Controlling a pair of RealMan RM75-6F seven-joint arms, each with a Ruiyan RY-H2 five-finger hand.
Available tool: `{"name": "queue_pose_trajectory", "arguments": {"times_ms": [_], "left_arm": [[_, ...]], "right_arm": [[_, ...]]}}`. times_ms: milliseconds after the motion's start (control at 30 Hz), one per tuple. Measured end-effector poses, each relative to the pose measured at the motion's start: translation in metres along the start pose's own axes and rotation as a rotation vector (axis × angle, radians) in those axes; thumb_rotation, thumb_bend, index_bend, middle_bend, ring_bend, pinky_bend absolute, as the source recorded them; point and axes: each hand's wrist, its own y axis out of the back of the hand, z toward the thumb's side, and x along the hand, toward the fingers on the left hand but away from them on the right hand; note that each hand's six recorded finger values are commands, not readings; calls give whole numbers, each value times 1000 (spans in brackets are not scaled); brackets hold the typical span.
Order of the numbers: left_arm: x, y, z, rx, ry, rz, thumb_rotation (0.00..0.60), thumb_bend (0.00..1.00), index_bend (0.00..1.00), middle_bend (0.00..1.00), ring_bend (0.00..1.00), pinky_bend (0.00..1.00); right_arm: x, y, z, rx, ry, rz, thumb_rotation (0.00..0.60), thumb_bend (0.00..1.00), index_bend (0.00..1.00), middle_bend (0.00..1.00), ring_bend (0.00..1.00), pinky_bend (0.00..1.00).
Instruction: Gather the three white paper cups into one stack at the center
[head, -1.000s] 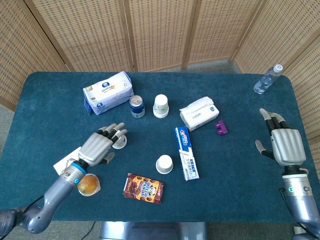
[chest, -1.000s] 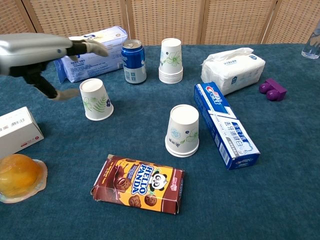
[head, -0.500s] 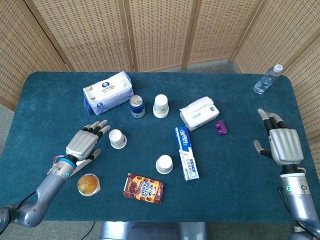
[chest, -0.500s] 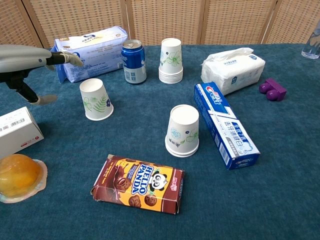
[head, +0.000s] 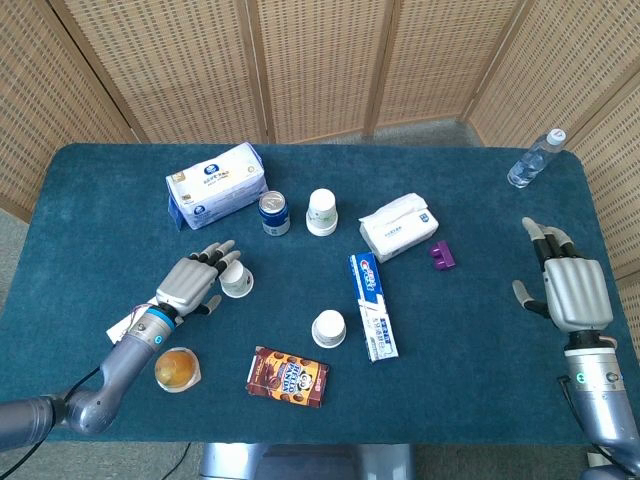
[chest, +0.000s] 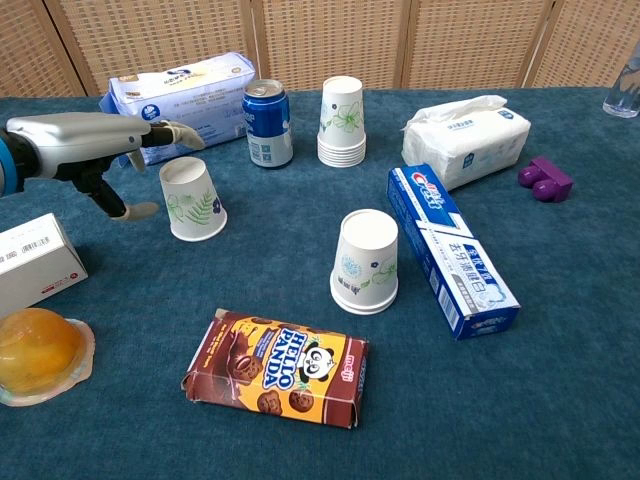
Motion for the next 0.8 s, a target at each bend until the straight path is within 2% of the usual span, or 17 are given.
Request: {"name": "queue_pose_trajectory", "arguments": {"times_ms": [133,300,600,800], "left_arm": [[6,-3,6,7,-14,7,600,465,167,136,281,432],[11,-5,14,14,-31,15,600,466,313,307,389,529],[6,10,28,-13,-77,75,600,465,327,324,401,542],[-6,31,48,-68,-149,120,600,465,323,319,400,538]], "right_arm": [[1,3,-2,-3,-5,-8,600,371,3,186,157,526],[2,4,-3,-3,-5,-8,600,370,3,186,157,526],[-1,3,-3,-7,-5,-8,600,372,3,186,157,526],[-4,0,-3,-8,-7,-1,600,372,3,186,157,526]]}}
